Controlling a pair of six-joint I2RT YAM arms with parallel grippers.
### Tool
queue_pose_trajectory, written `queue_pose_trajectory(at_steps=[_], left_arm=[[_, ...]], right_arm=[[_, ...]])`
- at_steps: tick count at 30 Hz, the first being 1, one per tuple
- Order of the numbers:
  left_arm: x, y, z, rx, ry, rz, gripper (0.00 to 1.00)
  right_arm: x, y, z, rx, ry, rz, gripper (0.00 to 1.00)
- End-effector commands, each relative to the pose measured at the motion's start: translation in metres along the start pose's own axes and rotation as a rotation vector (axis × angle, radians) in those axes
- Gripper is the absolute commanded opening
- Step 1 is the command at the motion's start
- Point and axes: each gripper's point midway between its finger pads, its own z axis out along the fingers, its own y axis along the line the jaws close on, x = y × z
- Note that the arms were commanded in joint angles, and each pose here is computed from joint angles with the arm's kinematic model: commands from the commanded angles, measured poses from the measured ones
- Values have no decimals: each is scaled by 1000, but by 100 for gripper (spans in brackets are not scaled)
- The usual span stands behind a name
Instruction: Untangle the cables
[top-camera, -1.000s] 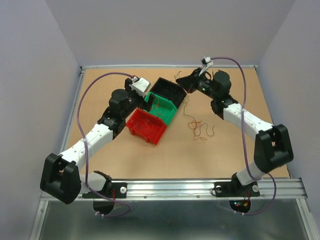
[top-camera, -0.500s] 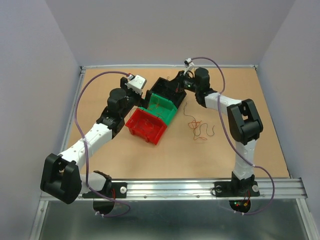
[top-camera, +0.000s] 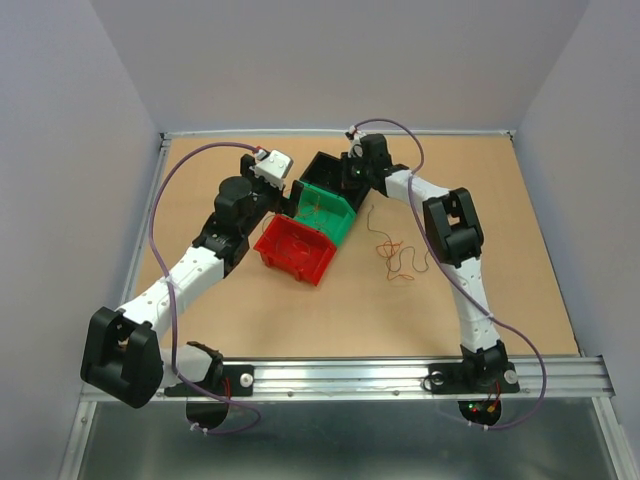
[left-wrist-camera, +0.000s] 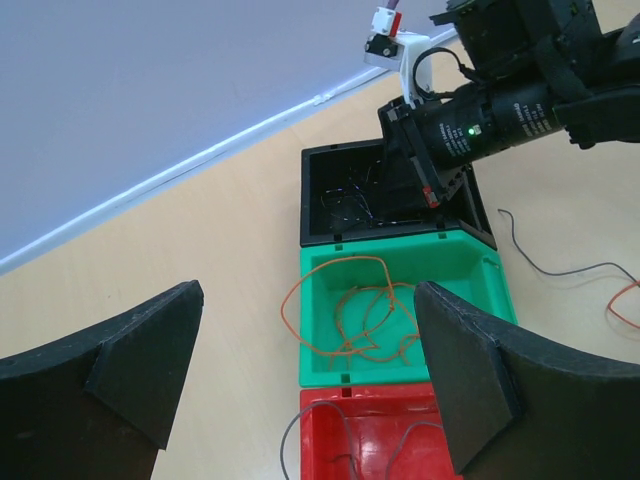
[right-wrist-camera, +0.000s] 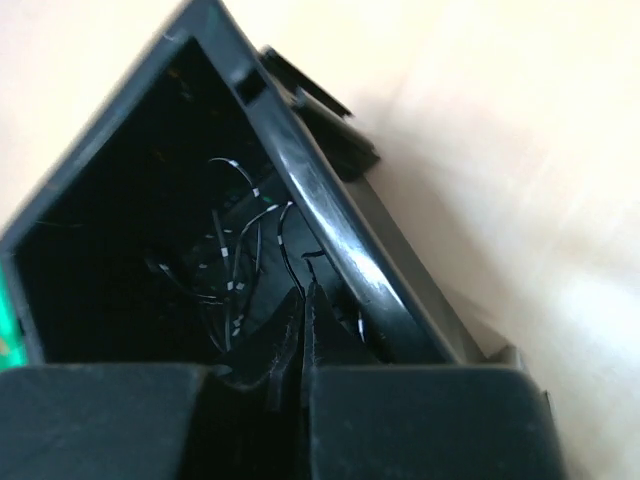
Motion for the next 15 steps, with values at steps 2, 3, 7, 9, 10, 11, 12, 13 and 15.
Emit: queue_pose_trajectory(at_steps=[2,3,7,9,10,11,12,13,15], left_arm=[[-16,0,0,12,-63,14,99],[-16,0,0,15,-63,19,99],[-14,-2,1,30,-60,26,99],[-13,-1,2,24,-54,31,99],[-13,-1,2,21,-55,29,99],[-14,0,1,20,-55,32,99],[-14,0,1,18,-56,32,99],[-13,-1,2,20,-54,32,99],[-13,0,1,18,-53,35,99]], right_arm=[[30,-31,-4,248,144,-65,2],[28,-31,-7,264,142,-86,3],[-3,-11,-23,262,78,-117,10],[-13,0,-26,259,53,-133,14],[-18,6,-29,259,39,-142,16],[-27,14,-33,264,16,-154,18],[-32,18,-36,272,0,-156,19],[-46,27,-43,282,-41,-166,22],[-50,31,-49,302,-72,-163,23]])
